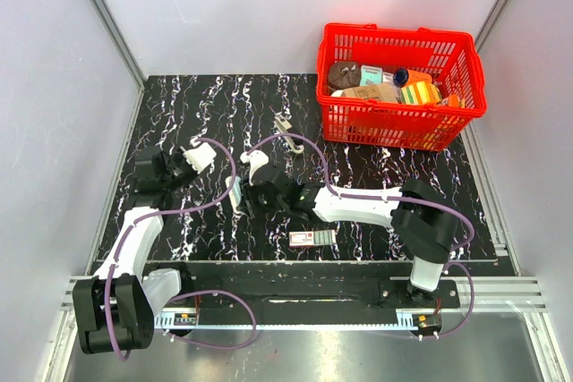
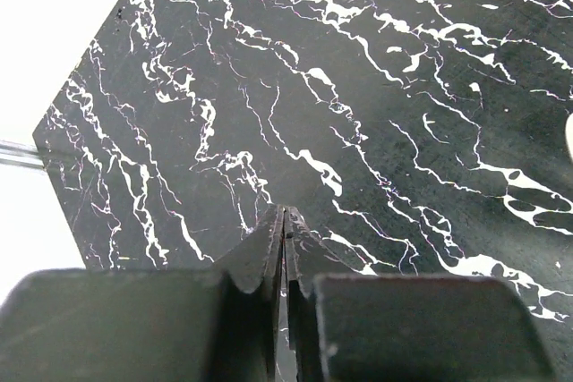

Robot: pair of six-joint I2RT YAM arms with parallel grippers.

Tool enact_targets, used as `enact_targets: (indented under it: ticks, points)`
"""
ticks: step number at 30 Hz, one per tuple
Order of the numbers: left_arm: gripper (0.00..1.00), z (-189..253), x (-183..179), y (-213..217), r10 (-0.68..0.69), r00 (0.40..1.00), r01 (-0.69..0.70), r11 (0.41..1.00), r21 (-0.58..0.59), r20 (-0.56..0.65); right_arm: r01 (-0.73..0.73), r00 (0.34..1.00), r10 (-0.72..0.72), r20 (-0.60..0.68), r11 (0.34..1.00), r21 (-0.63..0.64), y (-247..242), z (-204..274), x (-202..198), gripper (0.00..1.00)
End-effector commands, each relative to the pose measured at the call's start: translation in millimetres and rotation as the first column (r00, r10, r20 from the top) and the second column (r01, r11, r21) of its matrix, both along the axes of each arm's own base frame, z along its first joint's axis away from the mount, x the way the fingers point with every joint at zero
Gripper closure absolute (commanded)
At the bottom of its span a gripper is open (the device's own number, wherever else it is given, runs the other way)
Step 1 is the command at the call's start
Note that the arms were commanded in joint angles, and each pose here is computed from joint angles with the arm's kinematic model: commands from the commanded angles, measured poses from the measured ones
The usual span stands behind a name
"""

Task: Unload the staples from the stapler

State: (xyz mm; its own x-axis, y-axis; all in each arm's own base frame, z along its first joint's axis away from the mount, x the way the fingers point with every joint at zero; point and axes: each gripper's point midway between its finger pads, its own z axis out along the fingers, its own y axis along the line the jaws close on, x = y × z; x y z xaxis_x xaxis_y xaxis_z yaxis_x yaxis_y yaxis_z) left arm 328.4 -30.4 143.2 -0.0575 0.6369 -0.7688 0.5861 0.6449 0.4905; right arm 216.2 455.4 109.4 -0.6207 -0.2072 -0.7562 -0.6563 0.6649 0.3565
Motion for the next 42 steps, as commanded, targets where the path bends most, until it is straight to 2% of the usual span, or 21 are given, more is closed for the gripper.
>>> enact_targets:
  ticks: [1,3,5,6,8,10,15,18,21,22,23,25,29,30,37,42]
  points:
    - [0.94,20.8,5.3,-5.4,-0.005,0.999,0.007,0.999,-0.04,0.036,0.023,0.997,-0.028,0.066,0.997,0.071,15.5,25.9,11.6,1.0]
    - [0.91,18.9,0.9,-10.0,-0.006,1.0,0.004,0.996,-0.089,-0.016,0.046,0.995,-0.051,0.081,0.997,0.057,16.1,27.5,18.1,1.0]
    - [0.82,21.3,-1.6,-14.2,-0.003,0.998,-0.005,0.989,-0.146,-0.057,0.08,0.991,-0.078,0.104,0.997,-0.007,14.9,20.2,29.9,1.0]
    - [0.77,22.1,-3.3,-15.5,-0.001,0.996,-0.014,0.984,-0.178,-0.086,0.106,0.99,-0.098,0.103,0.991,-0.08,10.4,8.9,35.8,1.0]
    - [0.63,24.6,-4.3,-16.7,0.007,0.99,-0.042,0.968,-0.247,-0.139,0.117,0.991,-0.103,0.088,0.977,-0.18,10.0,-8.0,45.0,1.0]
    - [0.55,26.6,-3.7,-14.1,0.022,0.979,-0.085,0.948,-0.308,-0.205,0.116,0.993,-0.106,0.053,0.958,-0.263,11.6,-24.3,49.3,1.0]
    - [0.49,43.6,4.3,7.7,0.043,0.941,-0.209,0.853,-0.478,-0.335,0.093,0.994,-0.108,-0.024,0.932,-0.35,21.0,-42.3,47.5,1.0]
    - [0.49,49.9,9.0,18.3,0.054,0.925,-0.258,0.817,-0.516,-0.377,0.076,0.991,-0.114,-0.072,0.914,-0.397,25.5,-49.0,45.1,1.0]
    - [0.48,52.1,9.3,22.1,0.074,0.925,-0.273,0.812,-0.516,-0.373,0.055,0.985,-0.121,-0.122,0.895,-0.443,28.4,-56.8,41.3,1.0]
    - [0.48,52.6,8.4,21.2,0.074,0.927,-0.271,0.812,-0.517,-0.369,0.043,0.983,-0.117,-0.139,0.894,-0.446,30.7,-57.5,39.3,0.98]
    - [0.47,51.9,7.5,20.9,0.076,0.926,-0.274,0.81,-0.519,-0.37,0.032,0.981,-0.112,-0.156,0.896,-0.443,34.9,-58.2,37.9,0.89]
    - [0.41,52.8,6.9,20.0,0.074,0.925,-0.276,0.805,-0.525,-0.373,0.016,0.978,-0.103,-0.179,0.902,-0.432,43.1,-55.3,36.7,0.78]
    - [0.39,48.5,8.1,20.6,0.079,0.919,-0.289,0.803,-0.522,-0.387,0.022,0.977,-0.104,-0.189,0.92,-0.391,56.8,-42.2,39.4,0.51]
    - [0.39,47.5,8.8,21.0,0.082,0.918,-0.291,0.804,-0.519,-0.388,0.024,0.976,-0.103,-0.19,0.925,-0.38,59.2,-37.1,40.6,0.47]
    - [0.41,45.8,12.0,18.8,0.112,0.927,-0.281,0.839,-0.466,-0.359,0.077,0.984,-0.126,-0.127,0.939,-0.334,52.3,6.0,66.4,0.3]
    - [0.41,55.8,19.2,15.4,0.113,0.927,-0.288,0.825,-0.486,-0.358,0.226,0.97,-0.242,-0.018,0.928,-0.296,-13.1,55.4,139.9,0.25]
